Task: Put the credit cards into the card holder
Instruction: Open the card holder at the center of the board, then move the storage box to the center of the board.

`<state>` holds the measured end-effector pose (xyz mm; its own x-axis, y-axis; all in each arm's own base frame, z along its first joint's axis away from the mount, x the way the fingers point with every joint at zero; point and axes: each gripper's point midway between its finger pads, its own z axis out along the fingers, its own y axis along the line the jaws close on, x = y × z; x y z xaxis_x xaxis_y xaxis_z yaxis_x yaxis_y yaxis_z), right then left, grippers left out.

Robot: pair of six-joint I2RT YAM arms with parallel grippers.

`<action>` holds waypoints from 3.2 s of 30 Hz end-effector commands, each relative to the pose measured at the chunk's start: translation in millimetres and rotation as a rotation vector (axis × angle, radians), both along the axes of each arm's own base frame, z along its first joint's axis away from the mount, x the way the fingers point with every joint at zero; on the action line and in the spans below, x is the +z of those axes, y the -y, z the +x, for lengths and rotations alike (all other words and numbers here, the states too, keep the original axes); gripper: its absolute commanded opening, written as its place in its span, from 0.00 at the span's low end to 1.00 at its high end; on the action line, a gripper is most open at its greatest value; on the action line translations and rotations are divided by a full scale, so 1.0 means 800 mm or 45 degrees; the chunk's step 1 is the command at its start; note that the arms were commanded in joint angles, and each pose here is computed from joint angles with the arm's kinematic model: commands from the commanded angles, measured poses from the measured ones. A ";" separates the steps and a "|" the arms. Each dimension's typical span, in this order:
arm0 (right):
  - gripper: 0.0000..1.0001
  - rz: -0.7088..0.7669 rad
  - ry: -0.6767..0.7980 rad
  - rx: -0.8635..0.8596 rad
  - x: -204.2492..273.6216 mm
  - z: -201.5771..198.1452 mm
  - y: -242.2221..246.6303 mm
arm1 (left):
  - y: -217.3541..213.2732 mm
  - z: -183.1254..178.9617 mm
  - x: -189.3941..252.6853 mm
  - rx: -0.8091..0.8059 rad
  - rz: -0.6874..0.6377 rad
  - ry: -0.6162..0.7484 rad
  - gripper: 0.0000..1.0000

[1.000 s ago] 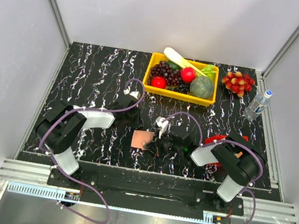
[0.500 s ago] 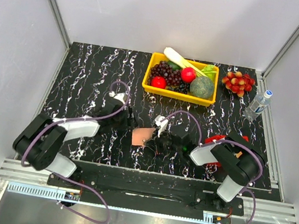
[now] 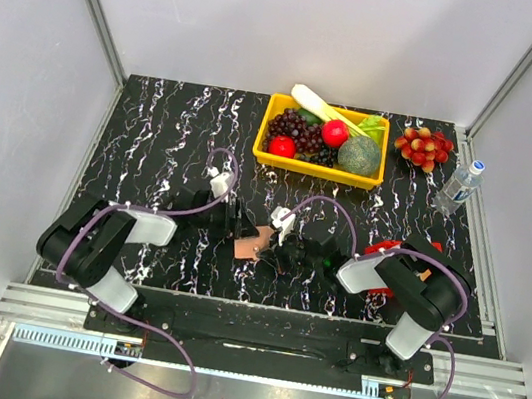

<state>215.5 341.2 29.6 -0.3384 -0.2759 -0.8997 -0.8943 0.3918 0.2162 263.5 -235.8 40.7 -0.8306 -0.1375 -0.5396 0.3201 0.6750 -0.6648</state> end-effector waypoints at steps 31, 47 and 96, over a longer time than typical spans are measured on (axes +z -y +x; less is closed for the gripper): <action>0.00 0.149 0.346 0.148 0.060 -0.025 -0.016 | -0.009 0.016 -0.047 0.205 0.122 -0.151 0.00; 0.56 0.116 0.093 -0.835 0.136 0.035 0.117 | -0.033 0.002 0.004 0.372 0.082 -0.070 0.67; 0.68 -0.157 -0.825 -1.509 0.030 0.118 0.297 | -0.045 -0.004 0.109 0.322 0.139 0.158 0.99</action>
<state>295.8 69.6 43.8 -0.7515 0.4565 -0.4763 0.3808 0.8897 0.2519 249.9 -188.5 103.3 -0.7385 -0.2554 -0.6240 0.1536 0.8374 -0.5245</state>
